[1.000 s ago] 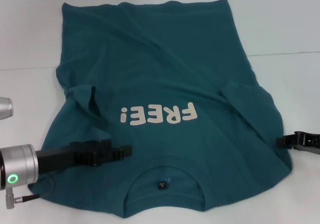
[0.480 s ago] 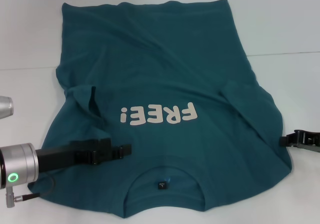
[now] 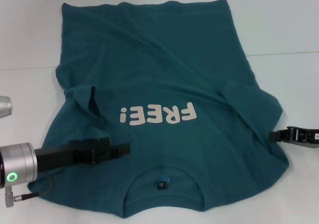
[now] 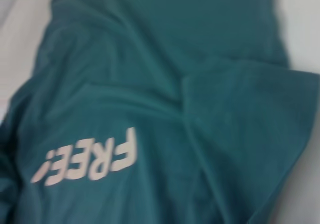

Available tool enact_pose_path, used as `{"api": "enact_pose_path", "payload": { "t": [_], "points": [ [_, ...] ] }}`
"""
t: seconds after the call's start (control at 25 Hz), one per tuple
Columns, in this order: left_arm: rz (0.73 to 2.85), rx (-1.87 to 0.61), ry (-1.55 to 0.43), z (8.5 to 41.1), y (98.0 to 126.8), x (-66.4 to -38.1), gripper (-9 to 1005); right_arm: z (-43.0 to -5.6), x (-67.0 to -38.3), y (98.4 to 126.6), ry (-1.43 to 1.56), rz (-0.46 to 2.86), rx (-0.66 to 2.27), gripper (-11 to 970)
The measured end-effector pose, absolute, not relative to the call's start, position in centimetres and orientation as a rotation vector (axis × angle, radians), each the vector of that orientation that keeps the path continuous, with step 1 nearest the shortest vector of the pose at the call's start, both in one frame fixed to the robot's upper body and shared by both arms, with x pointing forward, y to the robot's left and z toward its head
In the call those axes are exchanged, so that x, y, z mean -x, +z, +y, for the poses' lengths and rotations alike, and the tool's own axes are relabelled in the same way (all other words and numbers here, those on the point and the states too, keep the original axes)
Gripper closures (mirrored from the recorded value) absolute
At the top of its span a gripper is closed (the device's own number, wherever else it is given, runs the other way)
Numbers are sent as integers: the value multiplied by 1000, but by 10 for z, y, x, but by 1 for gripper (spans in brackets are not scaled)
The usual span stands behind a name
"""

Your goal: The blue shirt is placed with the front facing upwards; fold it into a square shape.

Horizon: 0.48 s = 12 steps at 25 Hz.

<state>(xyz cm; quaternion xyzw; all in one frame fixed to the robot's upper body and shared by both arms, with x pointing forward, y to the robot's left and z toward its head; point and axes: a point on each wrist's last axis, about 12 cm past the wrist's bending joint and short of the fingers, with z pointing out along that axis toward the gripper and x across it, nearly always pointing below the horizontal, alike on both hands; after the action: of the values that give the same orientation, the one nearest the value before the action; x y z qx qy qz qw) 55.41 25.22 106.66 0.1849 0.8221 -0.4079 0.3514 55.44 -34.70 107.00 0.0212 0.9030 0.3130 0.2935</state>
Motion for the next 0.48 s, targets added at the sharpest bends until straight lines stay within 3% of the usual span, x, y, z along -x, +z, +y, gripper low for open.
{"api": "enact_pose_path", "payload": {
  "t": [0.48],
  "points": [
    [2123,-478,-1062,250,1067,-555,120,-341,-552,1076,894,2370,49,938]
  ]
}}
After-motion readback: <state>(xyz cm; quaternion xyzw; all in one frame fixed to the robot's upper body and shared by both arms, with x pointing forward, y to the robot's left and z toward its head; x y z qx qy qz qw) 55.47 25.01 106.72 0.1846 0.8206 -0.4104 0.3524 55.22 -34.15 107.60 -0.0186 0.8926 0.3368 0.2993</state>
